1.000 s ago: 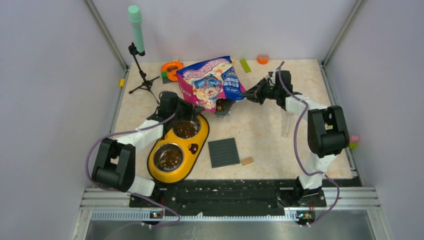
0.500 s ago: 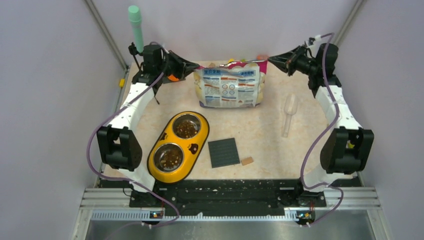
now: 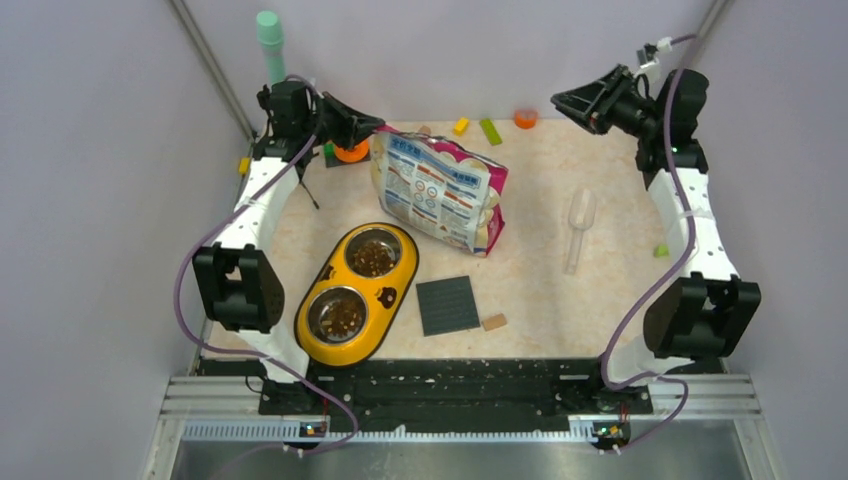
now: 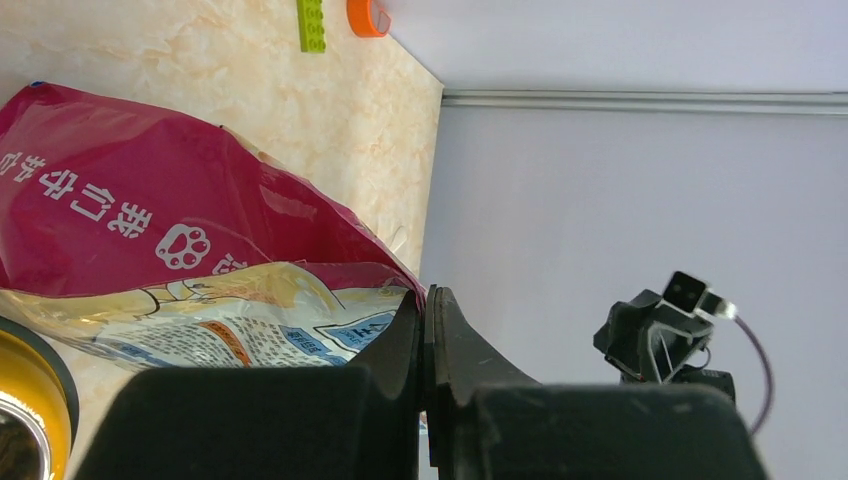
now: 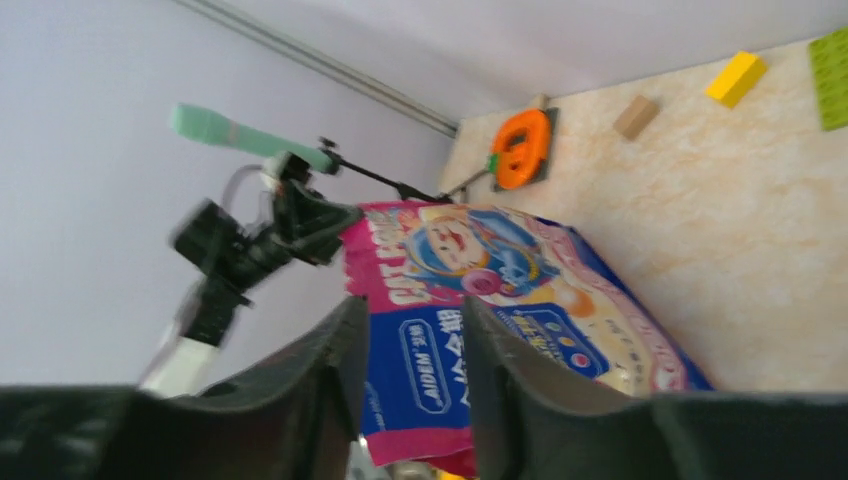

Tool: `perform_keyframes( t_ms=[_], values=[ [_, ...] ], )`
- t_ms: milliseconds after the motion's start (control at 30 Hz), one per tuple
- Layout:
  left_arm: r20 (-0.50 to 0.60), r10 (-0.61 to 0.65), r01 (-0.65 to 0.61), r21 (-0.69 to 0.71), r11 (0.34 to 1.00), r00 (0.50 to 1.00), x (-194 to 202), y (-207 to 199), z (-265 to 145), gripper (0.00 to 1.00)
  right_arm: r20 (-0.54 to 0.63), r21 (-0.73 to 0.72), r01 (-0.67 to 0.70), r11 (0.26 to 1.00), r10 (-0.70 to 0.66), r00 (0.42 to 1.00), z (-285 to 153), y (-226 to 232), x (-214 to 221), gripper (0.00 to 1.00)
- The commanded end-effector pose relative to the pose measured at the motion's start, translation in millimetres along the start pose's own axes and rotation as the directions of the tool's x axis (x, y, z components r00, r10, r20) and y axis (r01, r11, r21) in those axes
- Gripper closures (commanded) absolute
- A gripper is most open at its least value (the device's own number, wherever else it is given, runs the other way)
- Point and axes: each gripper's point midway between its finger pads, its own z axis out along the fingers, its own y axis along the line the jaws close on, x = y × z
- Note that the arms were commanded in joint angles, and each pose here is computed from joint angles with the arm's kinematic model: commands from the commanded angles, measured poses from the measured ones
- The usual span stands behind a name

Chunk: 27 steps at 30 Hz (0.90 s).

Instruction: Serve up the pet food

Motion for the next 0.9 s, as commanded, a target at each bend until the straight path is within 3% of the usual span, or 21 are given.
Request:
perform_keyframes(
  t_ms=[0, 33, 133, 233, 267, 400, 500, 600, 667, 700, 733, 767, 867],
  values=[
    [0.084, 0.118, -0.133, 0.202, 0.970, 0.989, -18, -61, -16, 1.00, -0.158, -0.010, 0.486, 0.874, -0.482, 0.862, 10, 23, 50, 0.52],
    [0.083, 0.119, -0.134, 0.202, 0.970, 0.989, -18, -61, -15, 1.00, -0.199, 0.018, 0.623, 0.782, -0.608, 0.768, 16, 17, 61, 0.47],
    [0.080, 0.123, -0.137, 0.200, 0.970, 0.989, -18, -60, -14, 1.00, -0.294, -0.073, 0.821, 0.566, -0.799, 0.525, 29, 17, 111, 0.34],
    [0.064, 0.120, -0.131, 0.204, 0.970, 0.991, -17, -59, -12, 1.00, -0.256, -0.090, 0.913, 0.398, -0.895, 0.365, 32, 14, 129, 0.17],
    [0.060, 0.120, -0.129, 0.206, 0.970, 0.991, -16, -59, -12, 1.00, -0.236, -0.092, 0.930, 0.356, -0.915, 0.327, 32, 15, 131, 0.12],
    [0.047, 0.128, -0.135, 0.202, 0.970, 0.991, -16, -58, -11, 1.00, -0.271, -0.173, 0.947, 0.269, -0.938, 0.217, 32, 6, 144, 0.10],
    [0.043, 0.138, -0.143, 0.192, 0.971, 0.990, -16, -58, -10, 1.00, -0.295, -0.204, 0.948, 0.245, -0.939, 0.179, 37, -1, 149, 0.12],
    [0.042, 0.140, -0.145, 0.191, 0.971, 0.989, -18, -59, -9, 1.00, -0.274, -0.241, 0.930, 0.277, -0.939, 0.209, 43, 2, 158, 0.23],
    [0.037, 0.138, -0.142, 0.189, 0.972, 0.990, -18, -58, -7, 1.00, -0.276, -0.260, 0.916, 0.305, -0.933, 0.232, 47, 4, 163, 0.41],
    [0.037, 0.138, -0.143, 0.190, 0.971, 0.990, -19, -58, -7, 1.00, -0.283, -0.265, 0.912, 0.314, -0.929, 0.238, 49, 2, 164, 0.57],
    [0.037, 0.136, -0.140, 0.188, 0.972, 0.990, -19, -58, -6, 1.00, -0.286, -0.266, 0.910, 0.319, -0.927, 0.241, 51, 2, 165, 0.67],
    [0.038, 0.134, -0.139, 0.189, 0.972, 0.990, -20, -58, -5, 1.00, -0.287, -0.258, 0.915, 0.311, -0.929, 0.235, 53, 1, 162, 0.97],
    [0.032, 0.137, -0.140, 0.192, 0.971, 0.990, -21, -58, -5, 1.00, -0.267, -0.090, 0.968, 0.234, -0.942, 0.203, 57, 2, 123, 1.00]
  ],
)
